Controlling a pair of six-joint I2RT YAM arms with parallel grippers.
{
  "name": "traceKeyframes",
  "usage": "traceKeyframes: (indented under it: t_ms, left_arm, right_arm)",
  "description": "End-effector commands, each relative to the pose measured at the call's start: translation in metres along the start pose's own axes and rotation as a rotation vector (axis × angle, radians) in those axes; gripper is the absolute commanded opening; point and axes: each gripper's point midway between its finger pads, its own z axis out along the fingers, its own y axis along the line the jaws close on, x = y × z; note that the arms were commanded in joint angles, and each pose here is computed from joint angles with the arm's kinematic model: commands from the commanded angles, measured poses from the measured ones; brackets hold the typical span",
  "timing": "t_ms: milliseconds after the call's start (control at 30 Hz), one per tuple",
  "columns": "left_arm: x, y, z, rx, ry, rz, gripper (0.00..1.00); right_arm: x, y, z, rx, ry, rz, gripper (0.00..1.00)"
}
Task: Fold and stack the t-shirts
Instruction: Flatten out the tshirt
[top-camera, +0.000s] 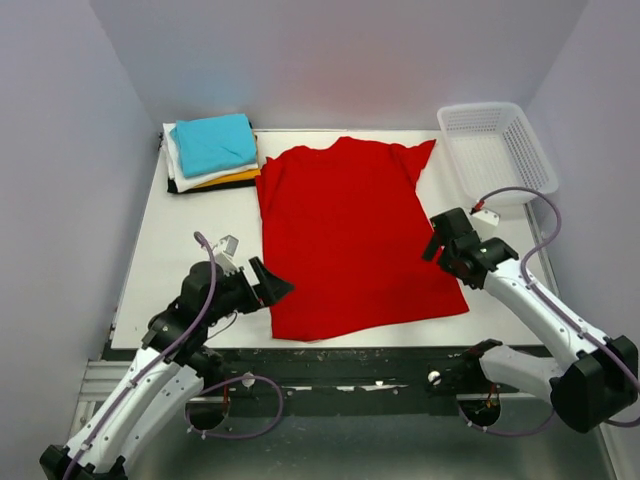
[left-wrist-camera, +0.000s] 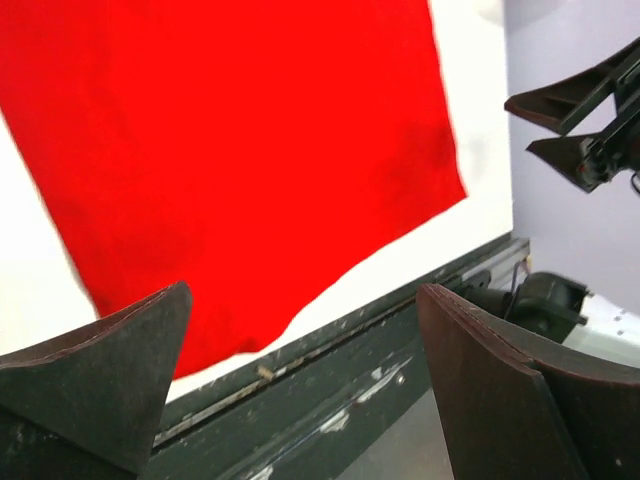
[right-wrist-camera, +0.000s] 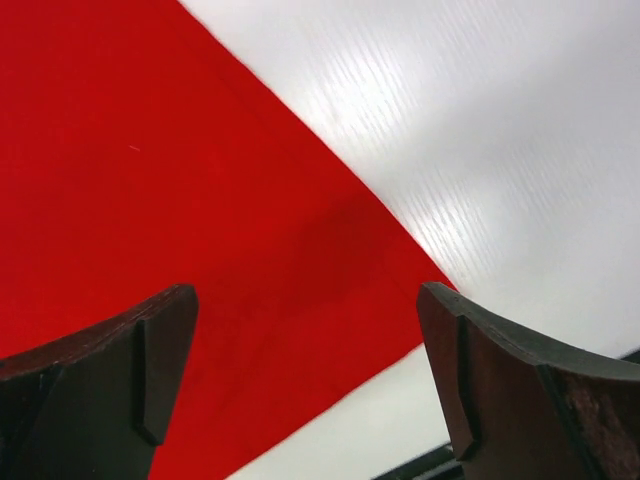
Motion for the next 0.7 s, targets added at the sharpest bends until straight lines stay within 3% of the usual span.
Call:
traceKeyframes:
  t_ms: [0, 133, 233, 433, 667]
  left_arm:
    - [-0.05, -0.034, -0.006, 0.037, -0.157, 0.111, 0.99]
    - [-0.092, -0.052, 0.022, -0.026, -0.139, 0.214, 0.99]
    - [-0.123, -0.067, 0.054, 0.014, -0.061, 0.219, 0.99]
    - [-0.165, -0.037, 0.124, -0.103, 0.037, 0.184, 0.99]
    - [-0.134, 0.025, 0.171, -0.226, 0.182, 0.117, 0.99]
  right_arm:
    - [-0.039, 0.029, -0.026, -0.184, -0.115, 0.049, 1.0]
    - [-0.021, 0.095, -0.036, -0.544, -0.042, -0.011, 1.0]
    - [0.003, 0.125, -0.028, -0.674, 0.039, -0.029, 1.0]
    - [0.036, 0.146, -0.013, -0.735, 0.117, -0.042, 1.0]
    - [0.067, 0.135, 0.019, -0.616, 0.169, -0.023, 1.0]
